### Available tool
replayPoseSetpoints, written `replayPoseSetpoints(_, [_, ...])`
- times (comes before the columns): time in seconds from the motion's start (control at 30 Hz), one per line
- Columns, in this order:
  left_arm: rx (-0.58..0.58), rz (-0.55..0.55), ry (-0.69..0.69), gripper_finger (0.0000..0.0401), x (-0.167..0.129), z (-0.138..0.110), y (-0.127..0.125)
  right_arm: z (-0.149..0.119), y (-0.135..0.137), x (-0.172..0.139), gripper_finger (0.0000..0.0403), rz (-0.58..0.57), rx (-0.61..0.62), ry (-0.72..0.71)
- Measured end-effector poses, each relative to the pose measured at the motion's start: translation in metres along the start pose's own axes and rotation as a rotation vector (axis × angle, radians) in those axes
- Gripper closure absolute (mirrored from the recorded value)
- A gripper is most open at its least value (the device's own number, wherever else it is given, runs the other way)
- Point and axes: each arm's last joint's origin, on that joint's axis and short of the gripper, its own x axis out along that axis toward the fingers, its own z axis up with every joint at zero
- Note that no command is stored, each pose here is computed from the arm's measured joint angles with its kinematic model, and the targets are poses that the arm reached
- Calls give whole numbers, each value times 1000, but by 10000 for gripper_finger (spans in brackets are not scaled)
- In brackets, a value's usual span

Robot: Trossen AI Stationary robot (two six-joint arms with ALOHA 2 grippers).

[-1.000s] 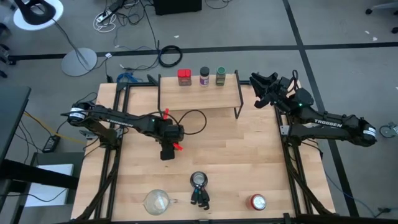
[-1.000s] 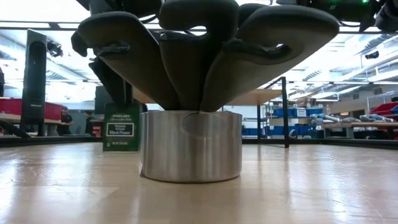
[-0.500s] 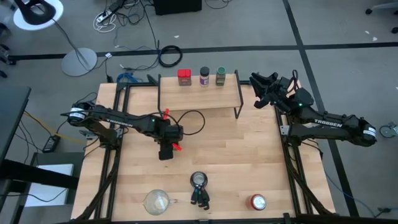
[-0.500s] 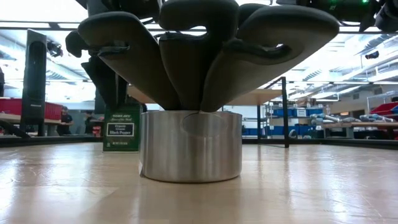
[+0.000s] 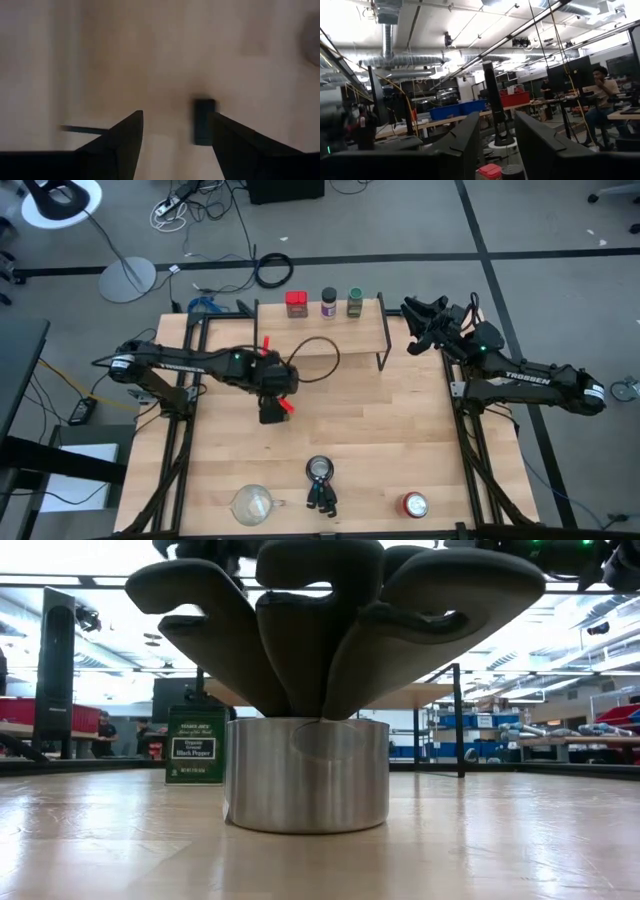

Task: Shelf spices
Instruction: Remove the red seasoning can from the shelf

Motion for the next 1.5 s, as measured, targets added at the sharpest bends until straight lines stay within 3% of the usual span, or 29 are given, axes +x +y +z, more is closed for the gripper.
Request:
replayPoseSetpoints(0.37, [47,605,-204,176,-65,26,30,0,1,0,246,21,-55,4])
replayPoseSetpoints(0.6, [-90,863,-316,177,-74,38,36,2,1,0,201,26,-76,-20])
replayPoseSetpoints(0.77, [-146,816,-370,177,-72,46,38,5,1,0,166,29,-71,-53])
replayPoseSetpoints(0.97, [-48,781,-233,170,-60,42,66,7,1,0,129,29,-69,-68])
replayPoseSetpoints(1.17, [10,612,-181,116,-49,39,103,11,1,-1,106,25,-66,-110])
replayPoseSetpoints(1.33, [10,563,-206,65,-46,38,132,12,2,-1,96,24,-86,-125])
replayPoseSetpoints(1.5, [-15,460,-288,50,-42,36,162,13,2,-1,94,24,-85,-133])
